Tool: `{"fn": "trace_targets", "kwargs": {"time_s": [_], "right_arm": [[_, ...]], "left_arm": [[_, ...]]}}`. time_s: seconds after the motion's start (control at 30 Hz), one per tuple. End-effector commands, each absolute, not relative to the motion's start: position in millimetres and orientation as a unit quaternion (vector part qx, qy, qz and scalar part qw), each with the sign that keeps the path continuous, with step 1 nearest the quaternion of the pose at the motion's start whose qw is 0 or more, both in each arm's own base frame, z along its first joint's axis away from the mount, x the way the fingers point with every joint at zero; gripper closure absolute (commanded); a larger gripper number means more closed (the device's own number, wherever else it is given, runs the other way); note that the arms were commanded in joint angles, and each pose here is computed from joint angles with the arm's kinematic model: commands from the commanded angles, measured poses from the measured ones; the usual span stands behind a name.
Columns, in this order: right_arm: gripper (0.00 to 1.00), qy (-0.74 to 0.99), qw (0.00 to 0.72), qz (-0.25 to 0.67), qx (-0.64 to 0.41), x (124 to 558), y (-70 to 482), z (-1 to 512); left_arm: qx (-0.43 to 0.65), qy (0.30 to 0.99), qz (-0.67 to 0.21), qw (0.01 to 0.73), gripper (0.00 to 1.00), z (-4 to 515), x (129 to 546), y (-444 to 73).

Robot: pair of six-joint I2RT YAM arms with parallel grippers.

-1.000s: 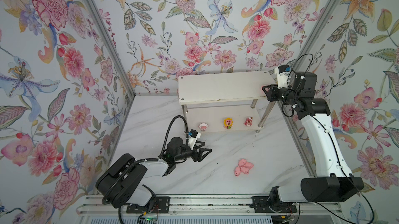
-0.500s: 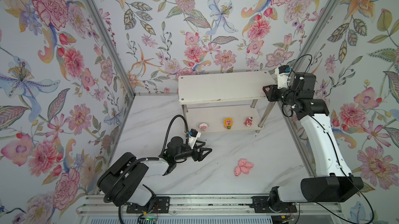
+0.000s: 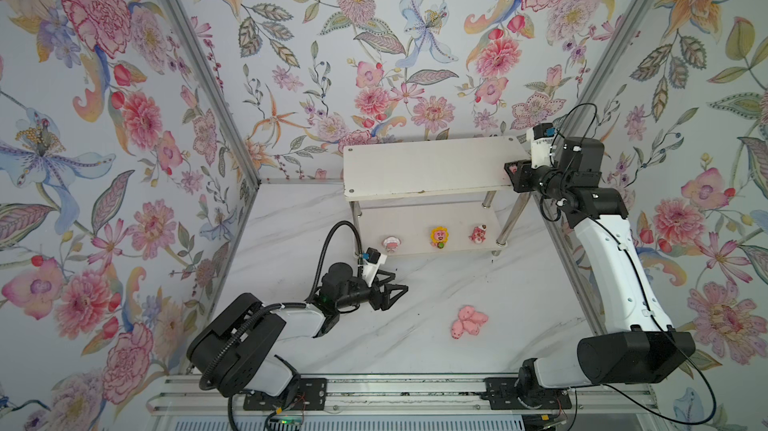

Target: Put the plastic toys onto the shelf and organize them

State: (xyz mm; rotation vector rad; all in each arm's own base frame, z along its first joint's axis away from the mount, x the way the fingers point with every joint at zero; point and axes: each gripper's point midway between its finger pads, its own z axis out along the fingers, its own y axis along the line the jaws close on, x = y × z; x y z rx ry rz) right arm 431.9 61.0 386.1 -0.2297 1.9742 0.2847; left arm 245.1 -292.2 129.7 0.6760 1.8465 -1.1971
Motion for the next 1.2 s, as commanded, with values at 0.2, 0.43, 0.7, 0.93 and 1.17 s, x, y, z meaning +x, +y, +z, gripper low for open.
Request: {"fn": "trace_targets", "kwargs": {"time_s": [0.2, 0.43, 0.7, 0.93, 1.17], "right_arm": [[0.75, 0.803, 0.566, 0.134, -0.126, 428.8, 71.3, 386.6], [0.75, 0.782, 0.593, 0.123, -0.148, 428.4, 72.4, 393.3], [0.74, 0.790, 0.584, 0.101, -0.158, 435.1, 68.4, 369.9], [0.63, 0.789, 0.587, 0.095, -0.153, 430.2, 65.3, 363.2], [0.51, 0.783, 0.597, 0.094, -0.147, 421.4, 63.6, 367.9]], "left_arm": [[0.269, 0.718, -0.481, 0.425, 0.24, 146.8, 254.6, -294.8], [0.267, 0.717, -0.480, 0.429, 0.24, 149.0, 255.0, -294.0], [0.267, 0.717, -0.481, 0.429, 0.24, 149.1, 255.7, -294.6], [0.266, 0.719, -0.477, 0.431, 0.21, 148.4, 255.3, -292.8], [0.266, 0.717, -0.477, 0.433, 0.19, 149.8, 255.2, -292.3]]}}
